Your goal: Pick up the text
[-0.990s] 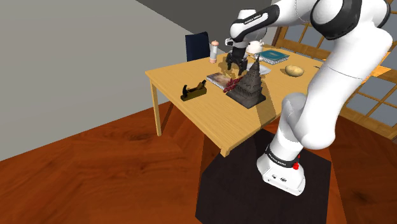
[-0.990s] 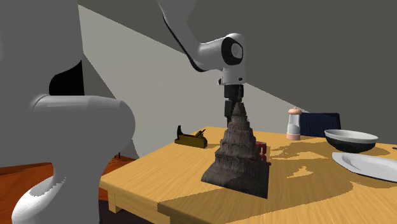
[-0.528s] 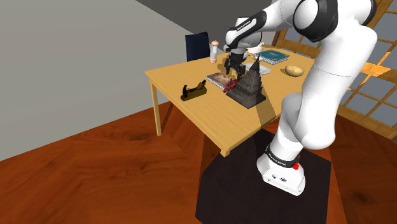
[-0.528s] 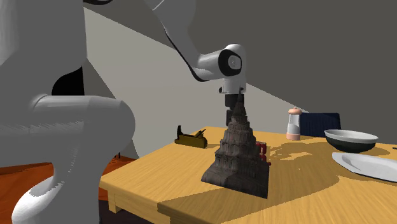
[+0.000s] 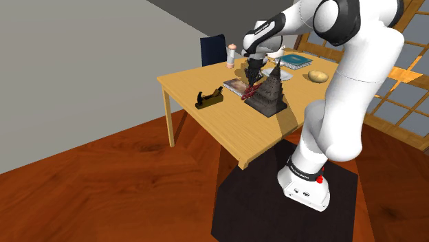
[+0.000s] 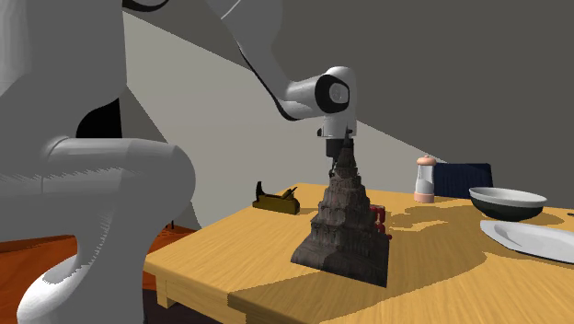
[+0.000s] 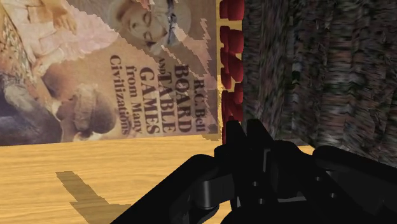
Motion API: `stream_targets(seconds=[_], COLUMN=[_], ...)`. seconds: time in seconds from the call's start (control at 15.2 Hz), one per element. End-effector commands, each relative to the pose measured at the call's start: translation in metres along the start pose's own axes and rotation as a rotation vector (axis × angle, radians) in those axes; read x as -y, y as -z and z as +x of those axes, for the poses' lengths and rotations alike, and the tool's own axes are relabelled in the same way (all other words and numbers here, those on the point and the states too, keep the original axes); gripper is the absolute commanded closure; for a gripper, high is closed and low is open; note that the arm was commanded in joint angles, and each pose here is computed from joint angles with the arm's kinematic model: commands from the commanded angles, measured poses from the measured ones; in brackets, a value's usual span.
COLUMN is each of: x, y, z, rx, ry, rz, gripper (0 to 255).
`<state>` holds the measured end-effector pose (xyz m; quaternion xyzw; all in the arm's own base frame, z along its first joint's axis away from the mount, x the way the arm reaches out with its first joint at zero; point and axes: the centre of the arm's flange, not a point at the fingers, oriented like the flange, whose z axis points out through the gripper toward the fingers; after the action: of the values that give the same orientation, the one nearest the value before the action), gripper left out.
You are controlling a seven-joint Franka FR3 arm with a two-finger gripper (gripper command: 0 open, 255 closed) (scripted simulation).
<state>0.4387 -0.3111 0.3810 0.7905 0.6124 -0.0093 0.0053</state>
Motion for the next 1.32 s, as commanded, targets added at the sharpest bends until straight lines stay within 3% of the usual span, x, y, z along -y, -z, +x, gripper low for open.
stream_targets(seconds=[0.0, 0.2, 1.25], x=[0.000, 0.000, 0.000], y=[0.000, 0.000, 0.080], z=[0.000, 0.000, -0.001], rx=[0.000, 0.000, 0.000], ry=[0.000, 0.000, 0.000], rz=[0.000, 0.000, 0.000], gripper=[255, 255, 255])
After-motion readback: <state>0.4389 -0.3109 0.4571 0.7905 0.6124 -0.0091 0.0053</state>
